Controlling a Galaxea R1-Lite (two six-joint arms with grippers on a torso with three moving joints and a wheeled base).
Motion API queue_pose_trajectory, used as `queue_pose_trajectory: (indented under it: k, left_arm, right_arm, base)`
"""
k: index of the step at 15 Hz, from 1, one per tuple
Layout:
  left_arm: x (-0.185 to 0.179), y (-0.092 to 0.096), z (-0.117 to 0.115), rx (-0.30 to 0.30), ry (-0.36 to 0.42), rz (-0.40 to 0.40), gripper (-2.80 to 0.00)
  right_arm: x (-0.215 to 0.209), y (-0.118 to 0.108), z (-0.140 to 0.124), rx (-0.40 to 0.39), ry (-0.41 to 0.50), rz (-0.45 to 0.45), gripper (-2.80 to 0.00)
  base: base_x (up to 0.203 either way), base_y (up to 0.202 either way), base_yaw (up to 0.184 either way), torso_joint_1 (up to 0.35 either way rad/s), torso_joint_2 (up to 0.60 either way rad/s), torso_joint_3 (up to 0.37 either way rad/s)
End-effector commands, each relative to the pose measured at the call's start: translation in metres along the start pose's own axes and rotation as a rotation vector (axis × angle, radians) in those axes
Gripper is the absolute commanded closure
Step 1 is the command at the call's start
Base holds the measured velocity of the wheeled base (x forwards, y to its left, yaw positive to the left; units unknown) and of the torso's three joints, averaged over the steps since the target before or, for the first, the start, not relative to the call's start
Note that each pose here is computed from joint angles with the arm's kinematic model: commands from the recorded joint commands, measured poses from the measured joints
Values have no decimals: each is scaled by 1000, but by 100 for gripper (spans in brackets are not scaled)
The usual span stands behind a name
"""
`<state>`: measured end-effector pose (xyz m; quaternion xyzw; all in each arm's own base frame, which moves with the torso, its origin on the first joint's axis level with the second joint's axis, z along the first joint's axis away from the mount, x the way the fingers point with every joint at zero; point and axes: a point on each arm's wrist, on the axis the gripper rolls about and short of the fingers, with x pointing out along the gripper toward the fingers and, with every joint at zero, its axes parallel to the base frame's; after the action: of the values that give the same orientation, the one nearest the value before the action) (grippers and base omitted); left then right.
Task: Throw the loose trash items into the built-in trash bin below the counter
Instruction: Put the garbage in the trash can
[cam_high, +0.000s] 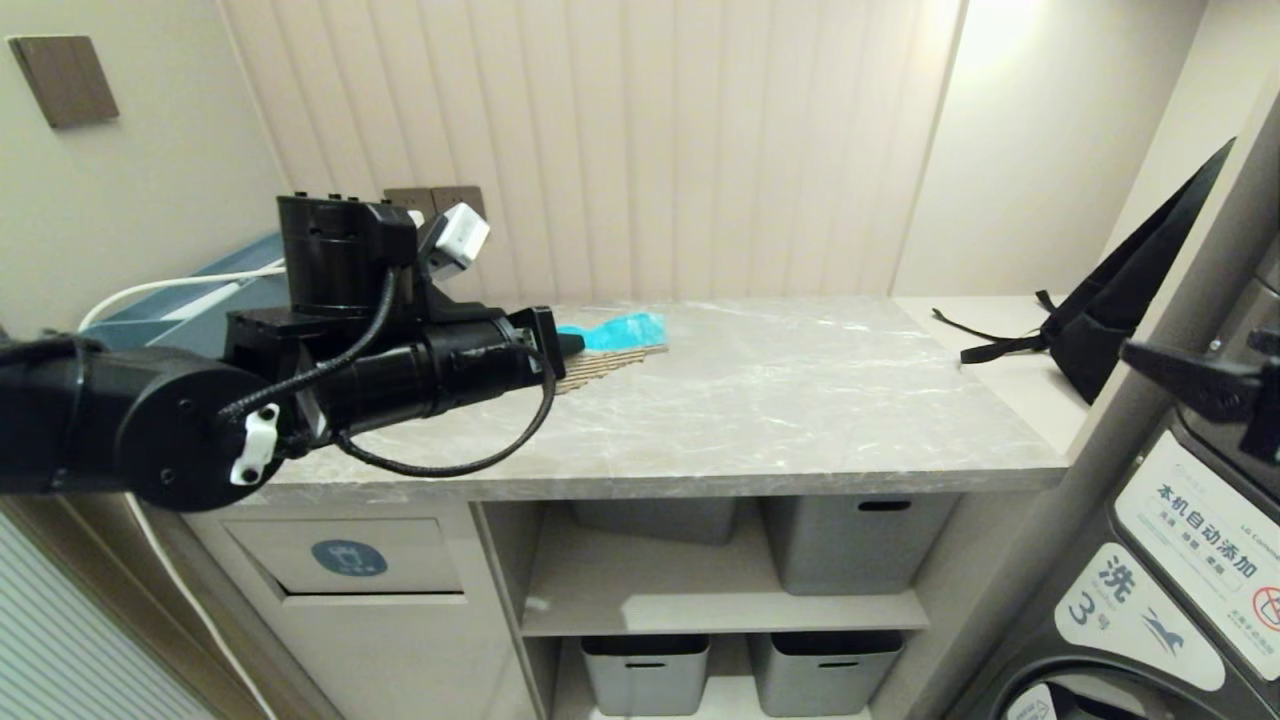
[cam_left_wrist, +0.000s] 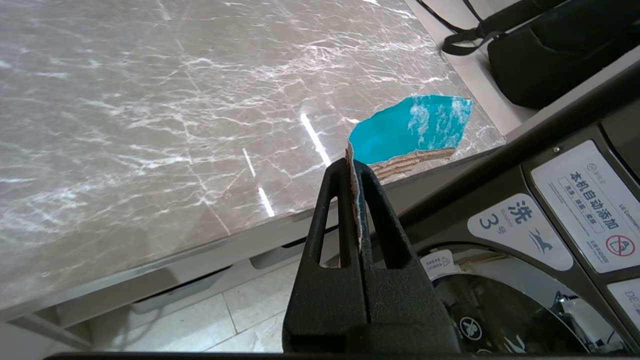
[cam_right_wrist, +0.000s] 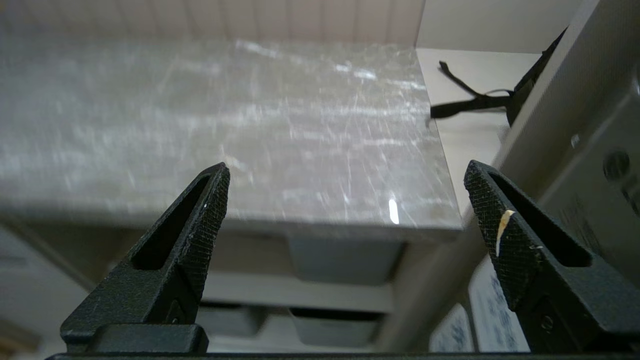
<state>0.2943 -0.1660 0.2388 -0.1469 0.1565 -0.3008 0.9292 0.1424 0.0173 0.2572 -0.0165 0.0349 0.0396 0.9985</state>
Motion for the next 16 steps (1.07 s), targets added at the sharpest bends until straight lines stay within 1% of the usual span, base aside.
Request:
queue_pose_trajectory:
  k: [1, 3, 5, 7, 8, 9, 10, 11, 13, 14, 16]
  left_arm:
    - [8, -3, -5, 2, 14, -13, 0]
    - [7, -4, -4, 2, 8, -15, 0]
    - [4, -6, 0, 4, -5, -20, 0]
    - [3, -7, 3, 17, -36, -31, 0]
    - [4, -7, 4, 26, -51, -22, 0]
    - [4, -6, 4, 32, -59, -8, 0]
    - [4, -6, 4, 33, -61, -4, 0]
    - [6, -6, 3, 32, -58, -1, 0]
    - [7, -6, 2, 32, -64, 15, 0]
    - [8, -5, 1, 32, -64, 23, 0]
    - [5, -4, -1, 30, -57, 31, 0]
  right_arm:
    - [-37, -1, -21, -68, -29, 45, -280]
    - [-49, 1, -61, -101, 55, 122, -280]
    - [-62, 3, -103, -97, 151, 188, -280]
    - [-80, 5, -151, -86, 267, 254, -280]
    - [-90, 5, -168, -78, 330, 278, -280]
    - [-98, 6, -178, -71, 397, 295, -280]
    - [-104, 6, -180, -61, 472, 306, -280]
    - [-108, 5, -178, -62, 516, 288, -280]
    - [-108, 2, -182, -99, 551, 144, -280]
    - [-111, 1, -186, -98, 543, 95, -280]
    - [-115, -1, -187, -31, 523, 18, -280]
  base:
    - [0, 0, 0, 0, 0, 0]
    - [0, 0, 0, 0, 0, 0]
    - [0, 0, 0, 0, 0, 0]
    - [0, 0, 0, 0, 0, 0]
    - [0, 0, 0, 0, 0, 0]
    - [0, 0, 0, 0, 0, 0]
    - [0, 0, 0, 0, 0, 0]
    - [0, 0, 0, 0, 0, 0]
    - [0, 0, 0, 0, 0, 0]
    - [0, 0, 0, 0, 0, 0]
    - [0, 0, 0, 0, 0, 0]
